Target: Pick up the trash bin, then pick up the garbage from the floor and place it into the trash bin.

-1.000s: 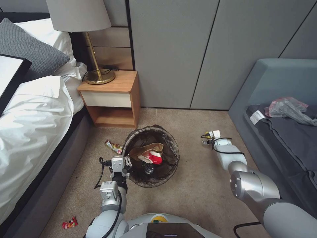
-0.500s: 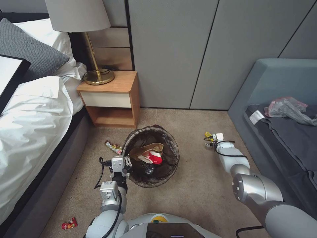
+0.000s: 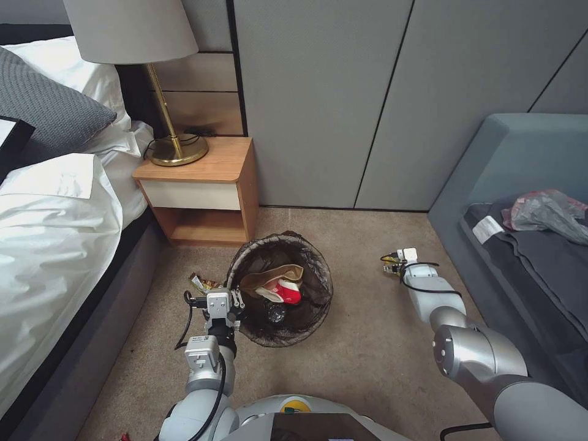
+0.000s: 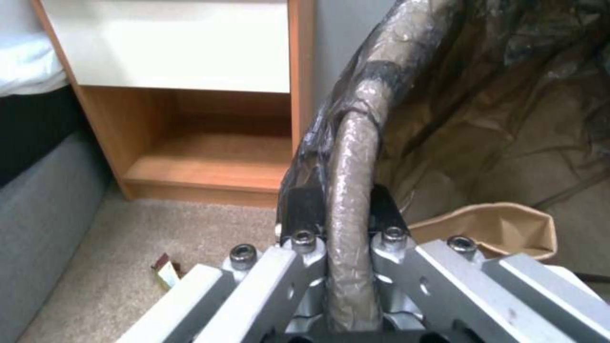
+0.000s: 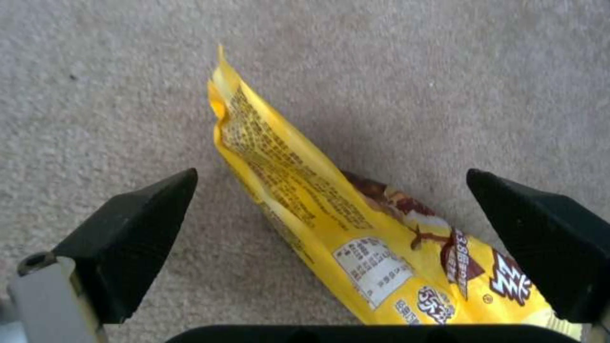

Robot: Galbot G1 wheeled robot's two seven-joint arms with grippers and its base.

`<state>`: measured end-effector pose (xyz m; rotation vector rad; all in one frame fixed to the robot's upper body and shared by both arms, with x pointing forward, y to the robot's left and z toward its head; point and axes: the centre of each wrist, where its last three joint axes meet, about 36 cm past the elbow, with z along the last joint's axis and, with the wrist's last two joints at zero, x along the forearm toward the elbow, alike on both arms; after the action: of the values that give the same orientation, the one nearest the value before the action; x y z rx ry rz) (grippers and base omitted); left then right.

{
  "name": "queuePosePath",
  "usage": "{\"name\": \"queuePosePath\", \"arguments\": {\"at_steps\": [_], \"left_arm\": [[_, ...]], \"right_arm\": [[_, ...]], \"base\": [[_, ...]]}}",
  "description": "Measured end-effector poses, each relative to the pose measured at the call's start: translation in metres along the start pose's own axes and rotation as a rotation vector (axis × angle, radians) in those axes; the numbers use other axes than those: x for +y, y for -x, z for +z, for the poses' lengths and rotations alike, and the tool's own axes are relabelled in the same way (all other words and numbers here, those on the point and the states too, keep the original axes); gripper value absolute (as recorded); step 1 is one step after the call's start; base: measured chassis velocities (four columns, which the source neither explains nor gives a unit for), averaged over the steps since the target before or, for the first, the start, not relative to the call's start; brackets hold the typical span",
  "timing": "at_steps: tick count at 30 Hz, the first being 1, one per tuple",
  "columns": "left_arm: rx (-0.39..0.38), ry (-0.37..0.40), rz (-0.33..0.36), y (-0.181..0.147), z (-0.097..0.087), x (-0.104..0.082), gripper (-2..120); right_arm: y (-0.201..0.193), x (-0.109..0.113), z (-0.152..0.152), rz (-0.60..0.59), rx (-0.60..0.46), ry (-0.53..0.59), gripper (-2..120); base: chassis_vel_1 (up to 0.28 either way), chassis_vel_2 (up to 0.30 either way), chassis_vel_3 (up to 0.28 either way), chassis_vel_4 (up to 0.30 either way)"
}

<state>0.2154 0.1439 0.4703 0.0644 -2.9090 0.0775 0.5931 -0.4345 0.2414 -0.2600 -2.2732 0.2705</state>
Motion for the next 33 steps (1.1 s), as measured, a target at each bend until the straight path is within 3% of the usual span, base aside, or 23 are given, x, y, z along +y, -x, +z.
{"name": "queuePosePath", "arguments": {"at_steps": [28,33], "left_arm": [[0.000,0.000,0.000,0.000,0.000,0.000,0],[0.000,0.000,0.000,0.000,0.000,0.000,0]], "right_arm": [[-0.001,-0.012,-0.005,0.008,-0.002,0.000,100],[-0.001,-0.009,-0.003,0.002,0.004,0.006,91]], "base": [[0.003,-0.002,-0.004,0.003],[0.000,0.000,0.000,0.000]]}}
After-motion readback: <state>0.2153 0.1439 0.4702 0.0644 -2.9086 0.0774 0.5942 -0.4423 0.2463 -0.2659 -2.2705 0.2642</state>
